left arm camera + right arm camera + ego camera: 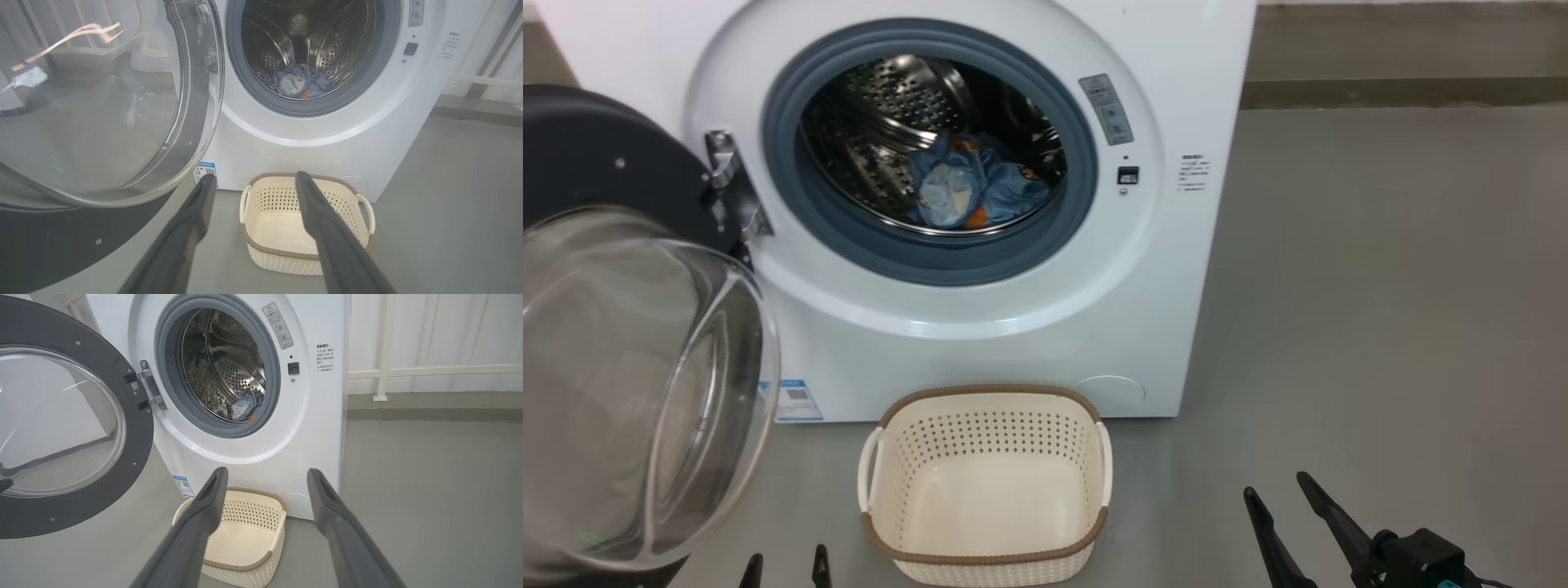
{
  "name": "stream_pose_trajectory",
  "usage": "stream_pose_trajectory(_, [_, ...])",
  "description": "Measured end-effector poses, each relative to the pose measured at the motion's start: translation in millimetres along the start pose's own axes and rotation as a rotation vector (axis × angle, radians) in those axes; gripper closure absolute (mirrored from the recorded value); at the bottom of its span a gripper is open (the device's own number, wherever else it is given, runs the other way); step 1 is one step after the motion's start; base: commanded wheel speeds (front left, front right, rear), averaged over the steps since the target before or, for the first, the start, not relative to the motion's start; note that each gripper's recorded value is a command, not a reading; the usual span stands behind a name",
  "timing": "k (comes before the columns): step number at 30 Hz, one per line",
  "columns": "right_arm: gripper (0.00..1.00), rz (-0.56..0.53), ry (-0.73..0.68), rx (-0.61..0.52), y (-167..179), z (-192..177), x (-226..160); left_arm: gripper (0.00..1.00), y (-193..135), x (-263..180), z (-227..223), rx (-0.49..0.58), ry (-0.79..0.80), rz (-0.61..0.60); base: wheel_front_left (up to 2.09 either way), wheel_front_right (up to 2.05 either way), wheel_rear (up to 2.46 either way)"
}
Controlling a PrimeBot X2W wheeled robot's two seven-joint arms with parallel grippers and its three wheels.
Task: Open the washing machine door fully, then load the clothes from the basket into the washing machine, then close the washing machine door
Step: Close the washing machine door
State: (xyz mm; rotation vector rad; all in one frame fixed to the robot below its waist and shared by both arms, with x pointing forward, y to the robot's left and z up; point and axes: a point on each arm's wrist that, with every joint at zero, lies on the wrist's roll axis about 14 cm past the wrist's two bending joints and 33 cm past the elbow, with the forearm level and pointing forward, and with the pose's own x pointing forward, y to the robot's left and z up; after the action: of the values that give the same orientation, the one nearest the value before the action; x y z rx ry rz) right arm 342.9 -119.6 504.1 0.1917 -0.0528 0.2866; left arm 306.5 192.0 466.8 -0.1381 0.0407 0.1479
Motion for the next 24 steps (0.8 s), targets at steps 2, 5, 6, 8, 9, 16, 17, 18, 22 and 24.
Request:
stream_pose_trajectory(2, [0.00,0.031,0.004,-0.002,8,-1,5,0.00,7,-3,1,-0.001,-0.004,0.021,0.00,0.00,0.00])
stream_pose_trajectory(5, [0.00,0.084,-0.002,-0.013,21,2,16,0.00,17,-9,2,-0.005,-0.009,0.057,0.00,0.00,0.00])
stream_pose_trajectory(6, [0.00,0.105,-0.006,-0.019,25,4,20,0.00,21,-11,2,-0.006,-0.012,0.071,0.00,0.00,0.00])
stream_pose_trajectory(8, [0.00,0.147,-0.011,-0.024,37,5,28,0.00,29,-15,3,-0.009,-0.016,0.098,0.00,0.00,0.00])
stream_pose_trajectory(9, [0.00,0.171,-0.010,-0.024,44,5,32,0.00,33,-18,4,-0.011,-0.019,0.113,0.00,0.00,0.00])
stream_pose_trajectory(16, [0.00,0.328,-0.007,-0.016,94,4,52,0.00,65,-40,8,-0.023,-0.042,0.230,0.00,0.00,0.00])
stream_pose_trajectory(17, [0.00,0.352,-0.005,-0.016,101,3,54,0.00,70,-44,8,-0.025,-0.046,0.249,0.00,0.00,0.00])
stream_pose_trajectory(18, [0.00,0.374,-0.003,-0.014,109,2,55,0.00,74,-48,9,-0.027,-0.049,0.266,0.00,0.00,0.00])
stream_pose_trajectory(22, [0.00,0.451,0.008,-0.010,134,-1,60,0.00,91,-64,10,-0.036,-0.062,0.333,0.00,0.00,0.00])
stream_pose_trajectory(24, [0.00,0.498,0.010,-0.010,149,-2,63,0.00,101,-72,14,-0.040,-0.077,0.376,0.00,0.00,0.00])
